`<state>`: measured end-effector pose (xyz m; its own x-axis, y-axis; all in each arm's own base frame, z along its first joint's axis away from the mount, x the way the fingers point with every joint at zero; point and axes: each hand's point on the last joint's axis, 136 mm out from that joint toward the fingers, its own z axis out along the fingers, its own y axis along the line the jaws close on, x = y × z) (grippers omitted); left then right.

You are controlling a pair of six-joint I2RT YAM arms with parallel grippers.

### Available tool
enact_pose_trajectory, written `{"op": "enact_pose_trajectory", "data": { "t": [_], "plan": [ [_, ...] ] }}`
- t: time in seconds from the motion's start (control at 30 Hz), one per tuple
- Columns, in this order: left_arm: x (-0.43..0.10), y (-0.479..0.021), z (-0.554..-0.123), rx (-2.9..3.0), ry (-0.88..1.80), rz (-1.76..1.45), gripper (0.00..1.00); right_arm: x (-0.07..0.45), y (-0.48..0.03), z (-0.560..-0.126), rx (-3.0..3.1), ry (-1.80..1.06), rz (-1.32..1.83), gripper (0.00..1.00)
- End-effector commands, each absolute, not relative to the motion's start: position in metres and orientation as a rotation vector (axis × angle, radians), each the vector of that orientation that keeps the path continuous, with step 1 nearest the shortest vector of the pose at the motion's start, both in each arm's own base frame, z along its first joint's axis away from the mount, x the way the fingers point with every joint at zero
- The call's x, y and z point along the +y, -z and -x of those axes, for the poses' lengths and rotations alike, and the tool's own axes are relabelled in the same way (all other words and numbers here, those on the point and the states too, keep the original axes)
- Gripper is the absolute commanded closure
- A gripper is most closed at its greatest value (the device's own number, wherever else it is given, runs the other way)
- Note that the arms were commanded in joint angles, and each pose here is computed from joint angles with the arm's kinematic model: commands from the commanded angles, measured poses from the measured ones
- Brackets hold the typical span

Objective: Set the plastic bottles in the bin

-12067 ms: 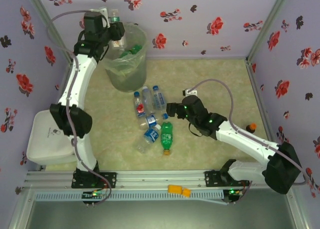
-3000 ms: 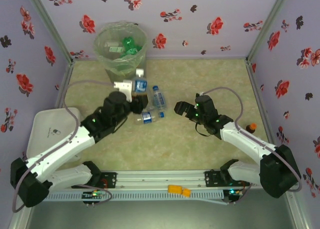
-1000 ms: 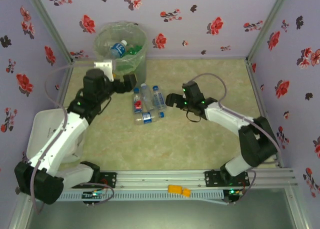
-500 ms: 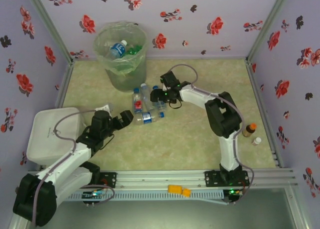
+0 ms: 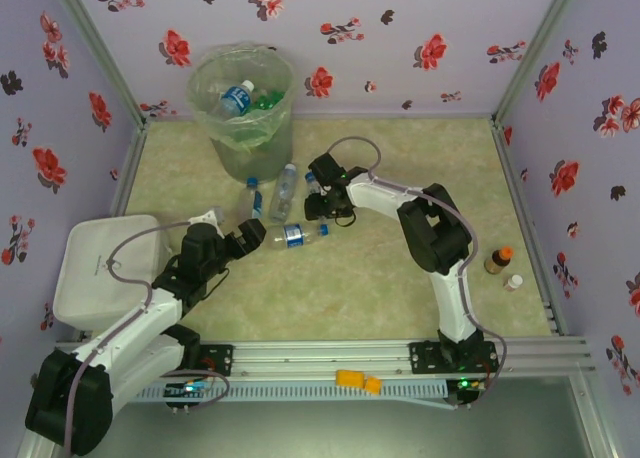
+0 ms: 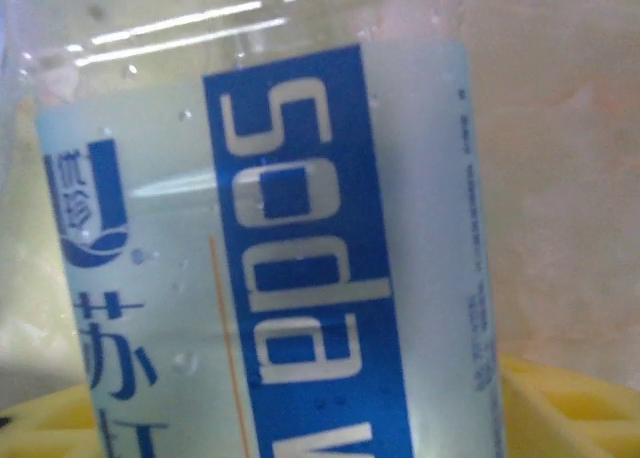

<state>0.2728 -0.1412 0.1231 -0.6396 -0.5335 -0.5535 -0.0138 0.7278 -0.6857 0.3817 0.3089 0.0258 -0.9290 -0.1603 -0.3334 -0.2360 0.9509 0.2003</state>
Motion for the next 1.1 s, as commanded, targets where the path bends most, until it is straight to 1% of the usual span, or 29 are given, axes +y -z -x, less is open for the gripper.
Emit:
{"op": "enact_pose_trajectory", "data": {
  "t": [0.0, 0.13, 0.3, 0.43, 0.7, 0.87, 1.07],
  "plan": [
    [-0.147, -0.135, -0.274, 2.106, 0.885, 0.398, 0.0, 0.298, -0.023, -0.378, 2.794, -0.264, 0.319, 0.37],
    [-0.148, -0.138, -0.274, 2.1, 0.899, 0.41, 0.0, 0.303, -0.037, -0.379, 2.738, -0.31, 0.354, 0.47],
    [-0.155, -0.158, -0.28, 2.07, 0.922, 0.386, 0.0, 0.303, -0.078, -0.379, 2.618, -0.366, 0.414, 0.52],
    [-0.17, -0.187, -0.288, 2.009, 0.983, 0.363, 0.0, 0.302, -0.114, -0.368, 2.51, -0.447, 0.459, 0.53],
    [-0.219, -0.259, -0.31, 1.824, 1.179, 0.305, 0.0, 0.301, -0.171, -0.326, 2.3, -0.677, 0.511, 0.53],
    [-0.252, -0.286, -0.315, 1.781, 1.239, 0.24, 0.01, 0.304, -0.194, -0.302, 2.166, -0.828, 0.51, 0.52],
    [-0.297, -0.295, -0.308, 1.795, 1.302, 0.144, 0.03, 0.302, -0.208, -0.287, 2.088, -0.89, 0.506, 0.52]
  ]
}}
